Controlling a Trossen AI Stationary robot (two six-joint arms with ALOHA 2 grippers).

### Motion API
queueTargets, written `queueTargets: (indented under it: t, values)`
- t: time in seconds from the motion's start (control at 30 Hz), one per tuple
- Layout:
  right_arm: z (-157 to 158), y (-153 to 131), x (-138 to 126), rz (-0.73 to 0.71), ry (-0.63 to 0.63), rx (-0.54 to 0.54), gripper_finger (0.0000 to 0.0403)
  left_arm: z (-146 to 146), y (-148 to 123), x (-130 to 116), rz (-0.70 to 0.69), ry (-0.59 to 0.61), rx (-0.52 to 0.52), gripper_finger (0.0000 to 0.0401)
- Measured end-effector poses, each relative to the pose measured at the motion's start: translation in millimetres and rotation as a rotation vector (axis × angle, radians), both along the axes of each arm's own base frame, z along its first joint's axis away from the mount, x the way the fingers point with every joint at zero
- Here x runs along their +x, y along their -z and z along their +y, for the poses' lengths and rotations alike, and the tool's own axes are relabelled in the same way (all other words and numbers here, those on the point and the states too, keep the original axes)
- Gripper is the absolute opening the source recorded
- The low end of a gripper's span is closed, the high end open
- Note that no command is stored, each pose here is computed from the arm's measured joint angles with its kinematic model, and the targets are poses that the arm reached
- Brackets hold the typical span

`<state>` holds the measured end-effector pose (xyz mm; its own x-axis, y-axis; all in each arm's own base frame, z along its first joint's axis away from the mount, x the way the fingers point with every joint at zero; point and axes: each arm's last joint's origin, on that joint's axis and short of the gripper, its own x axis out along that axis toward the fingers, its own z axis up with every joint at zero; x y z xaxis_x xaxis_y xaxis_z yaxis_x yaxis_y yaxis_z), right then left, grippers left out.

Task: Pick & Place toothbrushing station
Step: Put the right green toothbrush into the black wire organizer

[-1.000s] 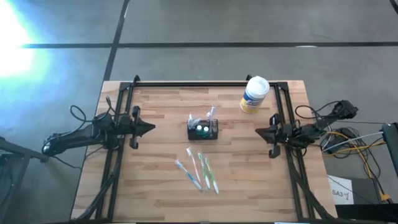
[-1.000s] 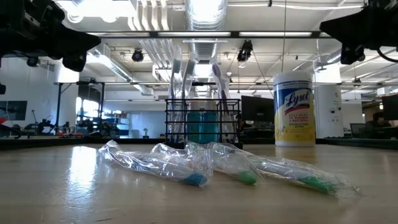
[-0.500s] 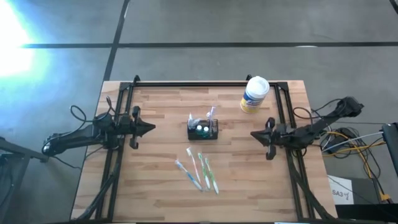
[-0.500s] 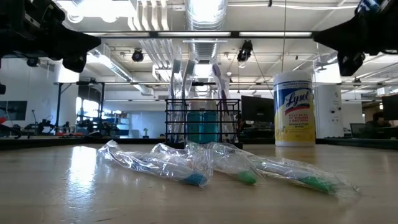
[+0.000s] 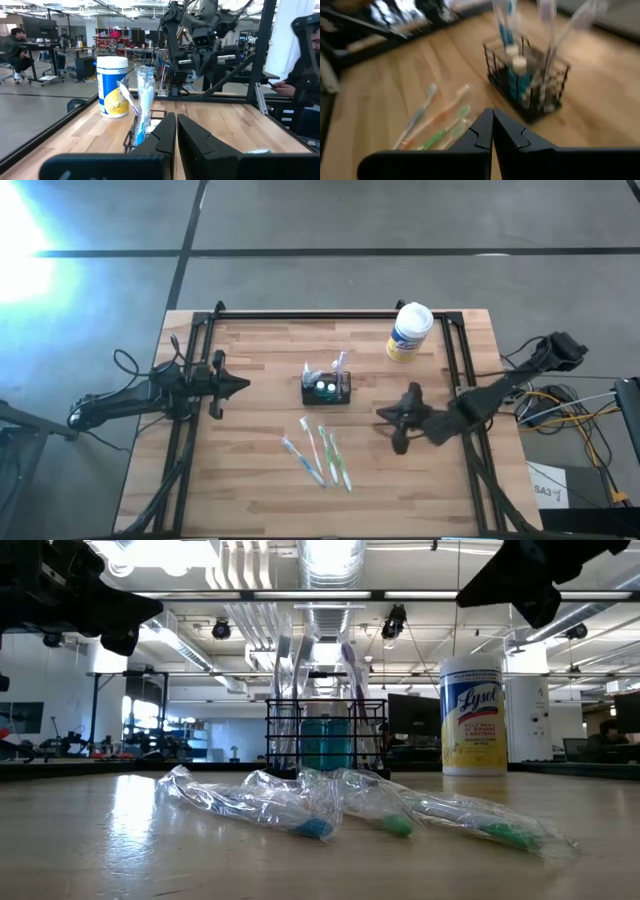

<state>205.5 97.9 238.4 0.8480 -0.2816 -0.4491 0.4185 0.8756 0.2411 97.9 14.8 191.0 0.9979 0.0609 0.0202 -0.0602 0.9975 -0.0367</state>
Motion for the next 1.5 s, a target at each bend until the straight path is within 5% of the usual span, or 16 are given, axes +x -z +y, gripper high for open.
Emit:
queueTargets:
  t: [0.2, 0.33, 0.8, 1.2, 1.5]
  values:
    - [26, -3, 43, 0.131, 0.128, 0.098, 0.0009, 0, 1, 0, 0.008, 0.000, 0.009, 0.0021]
    - [46, 1, 76, 0.250, 0.107, 0.115, 0.0025, 0, 2, 0, 0.020, 0.003, 0.012, 0.0021]
    - [77, 31, 165, 0.487, 0.212, 0.209, 0.0170, 0, 6, 0, 0.054, 0.013, -0.023, 0.0021]
    - [62, 81, 195, 0.636, 0.289, 0.295, 0.0190, 0, 7, 0, 0.061, 0.013, -0.025, 0.0021]
    - [54, 100, 193, 0.742, 0.311, 0.297, 0.0190, 0, 7, 0, 0.065, 0.011, -0.026, 0.0021]
